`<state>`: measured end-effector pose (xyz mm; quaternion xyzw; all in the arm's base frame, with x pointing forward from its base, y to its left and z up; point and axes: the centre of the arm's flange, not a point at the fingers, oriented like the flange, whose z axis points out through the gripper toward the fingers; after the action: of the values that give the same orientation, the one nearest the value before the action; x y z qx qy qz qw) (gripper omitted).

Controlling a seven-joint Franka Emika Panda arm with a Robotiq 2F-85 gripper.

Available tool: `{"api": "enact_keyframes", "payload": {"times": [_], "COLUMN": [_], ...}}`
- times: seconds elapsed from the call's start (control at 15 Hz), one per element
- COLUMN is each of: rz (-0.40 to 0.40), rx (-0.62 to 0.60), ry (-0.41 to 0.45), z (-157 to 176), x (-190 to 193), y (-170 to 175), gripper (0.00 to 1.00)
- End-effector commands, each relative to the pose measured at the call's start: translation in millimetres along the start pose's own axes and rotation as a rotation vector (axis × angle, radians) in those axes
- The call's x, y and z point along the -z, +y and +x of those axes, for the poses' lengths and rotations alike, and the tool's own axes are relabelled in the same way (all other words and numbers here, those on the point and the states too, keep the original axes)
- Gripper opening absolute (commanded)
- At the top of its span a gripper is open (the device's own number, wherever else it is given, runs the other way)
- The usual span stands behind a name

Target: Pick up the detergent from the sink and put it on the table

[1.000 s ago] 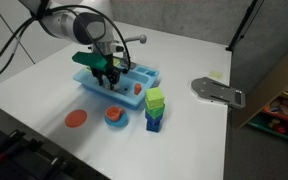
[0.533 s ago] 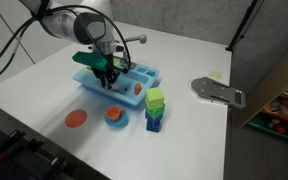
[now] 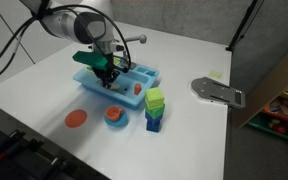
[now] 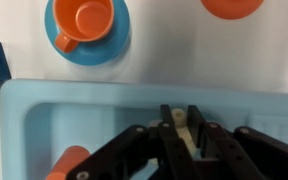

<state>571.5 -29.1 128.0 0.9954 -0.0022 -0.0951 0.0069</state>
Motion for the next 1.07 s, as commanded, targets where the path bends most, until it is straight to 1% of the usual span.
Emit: {"api": "enact_keyframes", "payload": {"times": [0.0, 0.53, 0.67, 1.0], "rz": [0.0, 0.005, 0.0, 0.004], "rx": [-0.002, 0.0, 0.004, 0.035], "ry": [0.004, -0.001, -0.002, 0.002], "z": [6.9, 19.5, 16.9, -1.9], "x": [16.8, 58.8, 73.8, 106.3], "y": [-1.7, -2.9, -4.5, -12.3], "gripper": [0.09, 0.08, 0.08, 0.08]}}
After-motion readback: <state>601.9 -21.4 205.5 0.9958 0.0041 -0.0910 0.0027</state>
